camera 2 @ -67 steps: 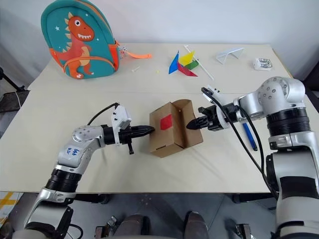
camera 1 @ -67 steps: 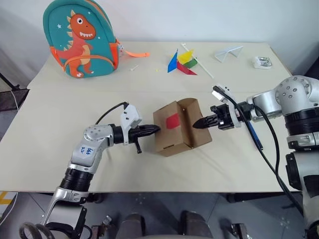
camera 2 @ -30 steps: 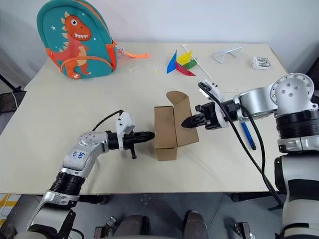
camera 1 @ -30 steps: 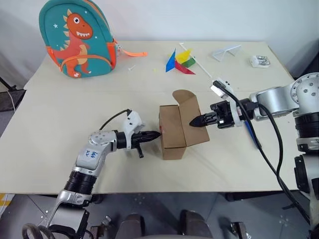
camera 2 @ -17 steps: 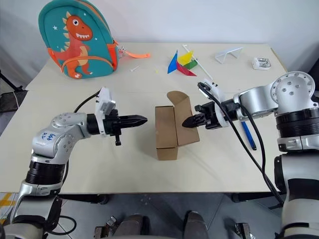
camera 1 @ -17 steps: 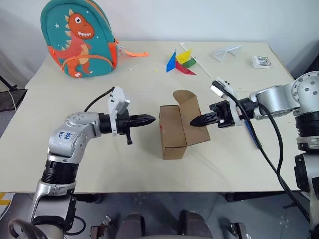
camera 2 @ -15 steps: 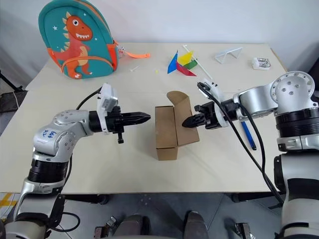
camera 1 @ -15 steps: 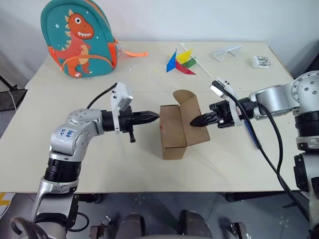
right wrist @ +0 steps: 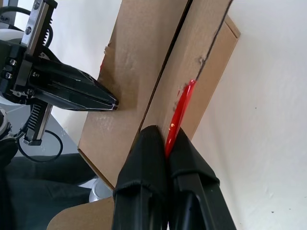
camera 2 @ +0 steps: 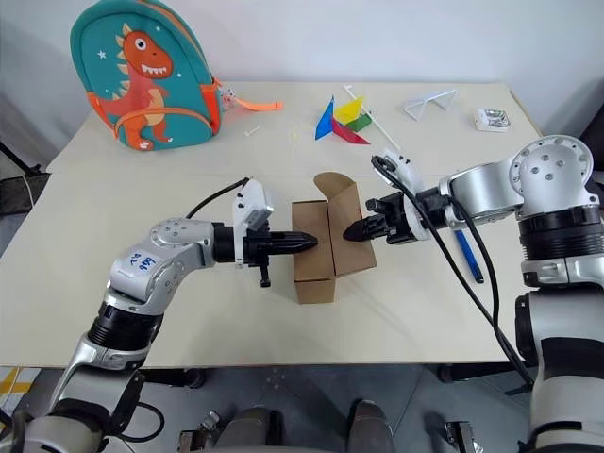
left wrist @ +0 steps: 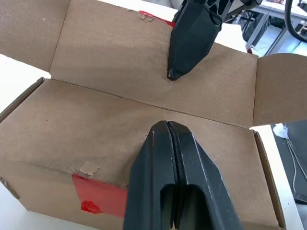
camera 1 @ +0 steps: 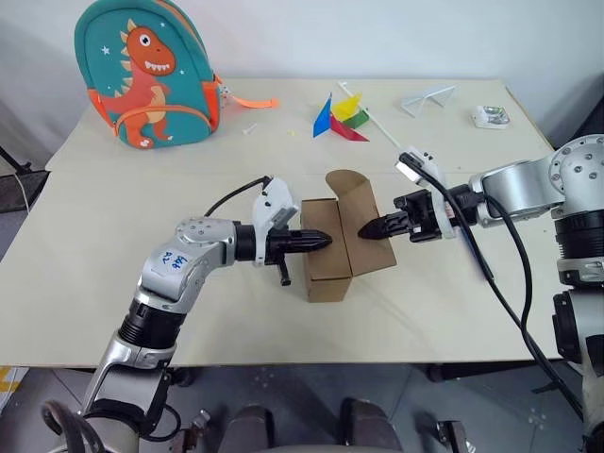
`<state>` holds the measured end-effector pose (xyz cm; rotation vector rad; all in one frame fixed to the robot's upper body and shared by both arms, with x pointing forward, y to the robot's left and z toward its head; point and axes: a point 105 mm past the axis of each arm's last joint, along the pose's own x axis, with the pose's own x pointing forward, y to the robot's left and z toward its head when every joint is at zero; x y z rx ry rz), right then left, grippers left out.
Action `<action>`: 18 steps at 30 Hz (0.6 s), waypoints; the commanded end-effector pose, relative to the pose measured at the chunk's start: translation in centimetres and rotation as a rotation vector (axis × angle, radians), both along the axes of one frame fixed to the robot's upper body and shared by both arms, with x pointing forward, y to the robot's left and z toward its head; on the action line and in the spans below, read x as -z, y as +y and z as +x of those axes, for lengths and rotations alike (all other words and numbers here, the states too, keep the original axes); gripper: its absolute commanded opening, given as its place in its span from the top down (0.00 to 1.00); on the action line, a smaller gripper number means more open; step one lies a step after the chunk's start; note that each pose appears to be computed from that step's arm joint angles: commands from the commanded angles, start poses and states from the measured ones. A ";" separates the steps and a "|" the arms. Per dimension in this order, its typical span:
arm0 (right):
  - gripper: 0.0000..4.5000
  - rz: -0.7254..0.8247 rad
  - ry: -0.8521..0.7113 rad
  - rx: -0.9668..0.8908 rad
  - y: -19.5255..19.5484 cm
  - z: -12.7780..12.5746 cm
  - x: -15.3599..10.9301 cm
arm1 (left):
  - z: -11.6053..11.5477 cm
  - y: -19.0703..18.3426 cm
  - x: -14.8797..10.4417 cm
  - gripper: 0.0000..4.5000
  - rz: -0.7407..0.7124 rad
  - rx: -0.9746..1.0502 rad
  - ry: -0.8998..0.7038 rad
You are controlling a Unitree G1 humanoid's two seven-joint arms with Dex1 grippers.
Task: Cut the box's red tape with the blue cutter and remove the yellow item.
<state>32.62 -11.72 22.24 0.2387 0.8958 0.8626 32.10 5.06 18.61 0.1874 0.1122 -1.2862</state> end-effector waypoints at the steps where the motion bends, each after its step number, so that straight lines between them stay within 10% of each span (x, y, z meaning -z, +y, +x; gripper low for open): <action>1: 0.99 -0.082 0.016 0.064 -1.4 0.3 1.4 | 0.1 1.1 1.2 1.00 0.022 -0.037 0.040; 18: 0.99 -0.112 0.015 0.071 -2.5 -0.1 2.5 | 0.2 5.0 4.4 1.00 0.023 -0.170 0.150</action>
